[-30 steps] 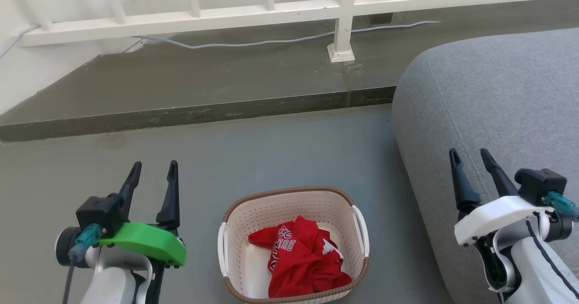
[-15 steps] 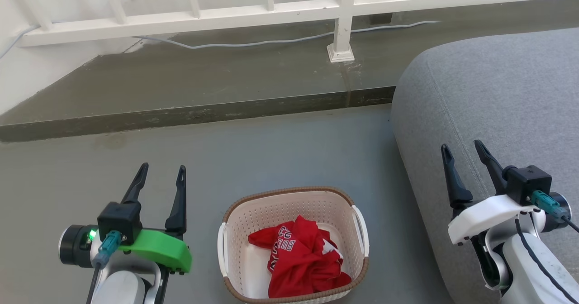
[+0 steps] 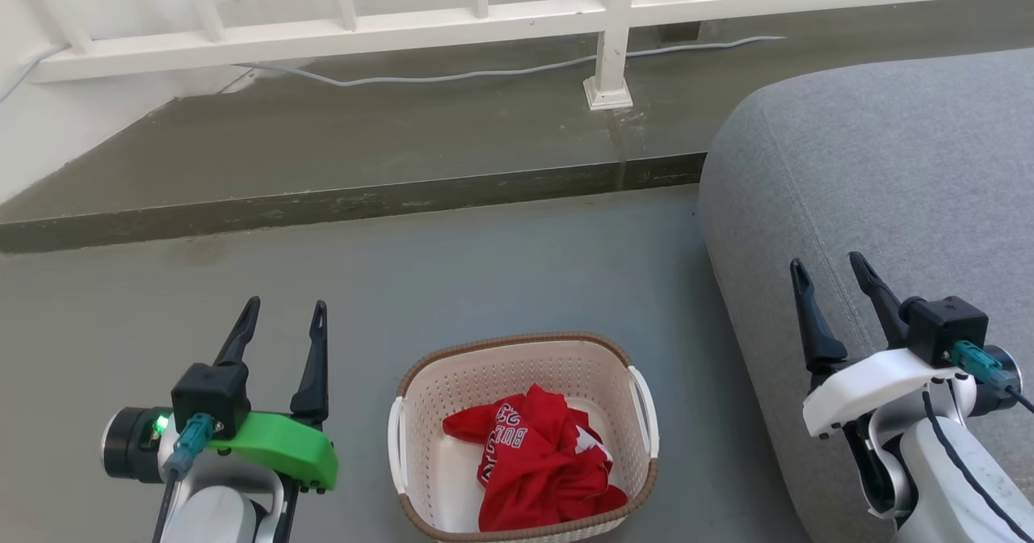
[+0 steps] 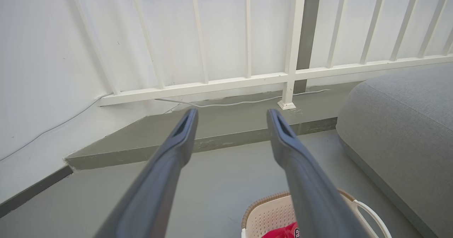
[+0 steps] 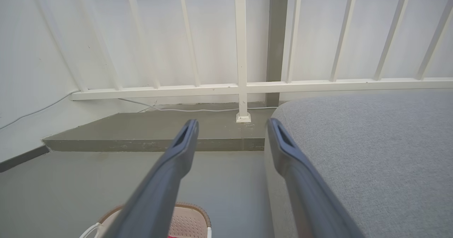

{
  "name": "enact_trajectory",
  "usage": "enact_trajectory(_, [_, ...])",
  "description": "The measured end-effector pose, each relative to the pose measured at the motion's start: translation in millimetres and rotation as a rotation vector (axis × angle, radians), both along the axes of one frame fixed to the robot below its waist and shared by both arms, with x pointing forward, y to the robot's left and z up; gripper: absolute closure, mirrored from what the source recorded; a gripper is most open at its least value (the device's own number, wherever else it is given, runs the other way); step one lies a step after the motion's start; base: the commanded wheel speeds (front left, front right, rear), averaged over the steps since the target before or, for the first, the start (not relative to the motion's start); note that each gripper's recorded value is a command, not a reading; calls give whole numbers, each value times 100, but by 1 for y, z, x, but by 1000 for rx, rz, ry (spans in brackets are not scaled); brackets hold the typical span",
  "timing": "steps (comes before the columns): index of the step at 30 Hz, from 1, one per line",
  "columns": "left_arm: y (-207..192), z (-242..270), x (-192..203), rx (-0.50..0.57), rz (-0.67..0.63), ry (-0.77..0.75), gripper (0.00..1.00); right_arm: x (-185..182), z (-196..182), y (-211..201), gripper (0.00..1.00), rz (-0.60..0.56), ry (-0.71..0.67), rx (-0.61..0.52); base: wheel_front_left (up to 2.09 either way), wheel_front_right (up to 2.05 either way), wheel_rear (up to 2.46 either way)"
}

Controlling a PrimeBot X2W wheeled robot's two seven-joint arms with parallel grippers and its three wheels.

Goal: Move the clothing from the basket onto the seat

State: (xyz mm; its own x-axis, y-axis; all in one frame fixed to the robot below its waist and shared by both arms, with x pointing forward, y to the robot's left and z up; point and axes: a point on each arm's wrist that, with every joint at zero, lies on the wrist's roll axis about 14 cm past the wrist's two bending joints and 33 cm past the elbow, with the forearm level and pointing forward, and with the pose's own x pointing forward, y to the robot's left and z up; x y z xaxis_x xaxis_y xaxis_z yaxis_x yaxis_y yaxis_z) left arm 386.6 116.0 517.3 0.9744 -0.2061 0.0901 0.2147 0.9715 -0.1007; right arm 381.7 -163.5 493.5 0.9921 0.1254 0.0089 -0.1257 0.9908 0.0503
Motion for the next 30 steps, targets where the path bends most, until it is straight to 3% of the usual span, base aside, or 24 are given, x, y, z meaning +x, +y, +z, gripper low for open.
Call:
enact_trajectory(18, [-5,-19,9,-1,-12,53,0,17,-1,4,0,11,0,35,0,0,0])
enact_trajectory(30, [-57,-47,31,-15,-167,120,0,51,8,3,0,11,-40,60,0,0,0])
